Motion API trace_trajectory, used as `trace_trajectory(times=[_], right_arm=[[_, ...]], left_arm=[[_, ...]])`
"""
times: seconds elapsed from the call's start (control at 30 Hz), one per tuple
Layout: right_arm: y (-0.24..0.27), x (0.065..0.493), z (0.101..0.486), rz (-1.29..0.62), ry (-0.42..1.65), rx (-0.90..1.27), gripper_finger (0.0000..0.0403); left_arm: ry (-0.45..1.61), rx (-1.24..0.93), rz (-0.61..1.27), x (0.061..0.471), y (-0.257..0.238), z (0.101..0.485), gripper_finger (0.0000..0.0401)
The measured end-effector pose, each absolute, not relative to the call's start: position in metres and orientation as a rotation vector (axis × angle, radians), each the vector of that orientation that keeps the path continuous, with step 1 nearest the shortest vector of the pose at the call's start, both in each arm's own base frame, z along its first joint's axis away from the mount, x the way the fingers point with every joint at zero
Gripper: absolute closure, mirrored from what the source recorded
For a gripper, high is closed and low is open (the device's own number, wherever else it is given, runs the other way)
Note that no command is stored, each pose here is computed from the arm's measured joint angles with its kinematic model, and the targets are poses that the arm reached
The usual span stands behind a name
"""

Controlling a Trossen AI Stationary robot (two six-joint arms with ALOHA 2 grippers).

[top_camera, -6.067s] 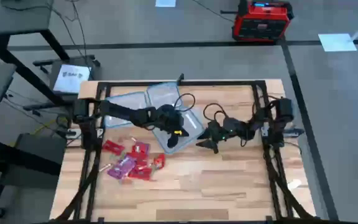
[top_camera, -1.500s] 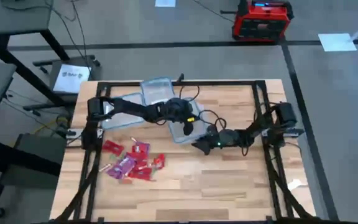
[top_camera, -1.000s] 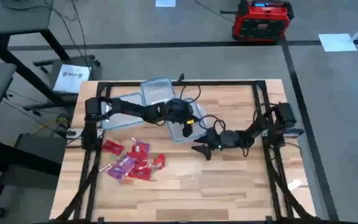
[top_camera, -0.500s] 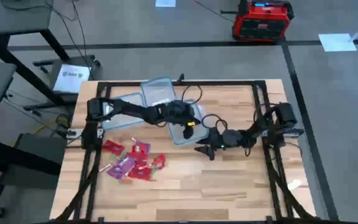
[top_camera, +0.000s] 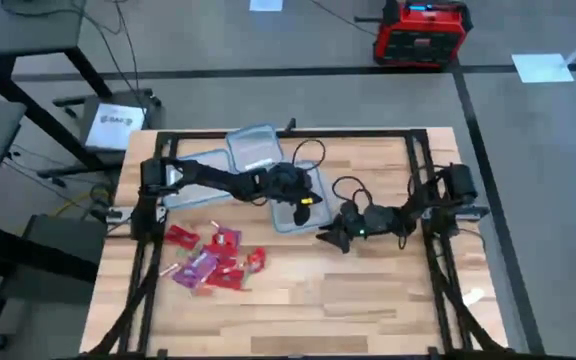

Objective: Sort candy

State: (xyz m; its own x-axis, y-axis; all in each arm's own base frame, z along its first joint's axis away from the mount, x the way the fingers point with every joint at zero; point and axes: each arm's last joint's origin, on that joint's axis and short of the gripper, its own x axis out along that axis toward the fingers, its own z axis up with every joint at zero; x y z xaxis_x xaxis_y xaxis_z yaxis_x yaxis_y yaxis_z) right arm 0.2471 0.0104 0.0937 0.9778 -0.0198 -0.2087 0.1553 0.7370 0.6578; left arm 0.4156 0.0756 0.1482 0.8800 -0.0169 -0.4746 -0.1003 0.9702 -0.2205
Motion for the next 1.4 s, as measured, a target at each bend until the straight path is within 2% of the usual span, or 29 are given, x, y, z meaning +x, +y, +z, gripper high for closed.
trace_trajectory(times=[0.5,0.73,0.97,1.07,1.2,1.3,1.4], right_arm=[[0.009,0.271,0.101,-0.125,0.18,0.667,0.0161],[0.013,0.265,0.095,-0.062,0.271,0.761,0.0161],[0.023,0.238,0.091,-0.02,0.337,0.844,0.0161],[0.024,0.224,0.095,-0.036,0.335,0.861,0.0161],[0.029,0.215,0.107,-0.013,0.285,0.858,0.0161],[0.034,0.212,0.115,0.001,0.27,0.832,0.0161],[0.042,0.211,0.127,0.045,0.234,0.809,0.0161]], left_arm=[[0.516,-0.226,0.047,0.42,0.064,0.137,0.0401],[0.51,-0.246,0.031,0.42,0.058,0.137,0.0401],[0.509,-0.22,-0.029,0.424,0.034,0.14,0.0401],[0.523,-0.192,-0.073,0.425,0.024,0.155,0.0401],[0.5,-0.066,-0.11,0.426,0.017,0.198,0.0401],[0.493,0.075,-0.056,0.419,0.019,0.239,0.0401],[0.6,0.2,0.026,0.402,0.025,0.256,0.0401]])
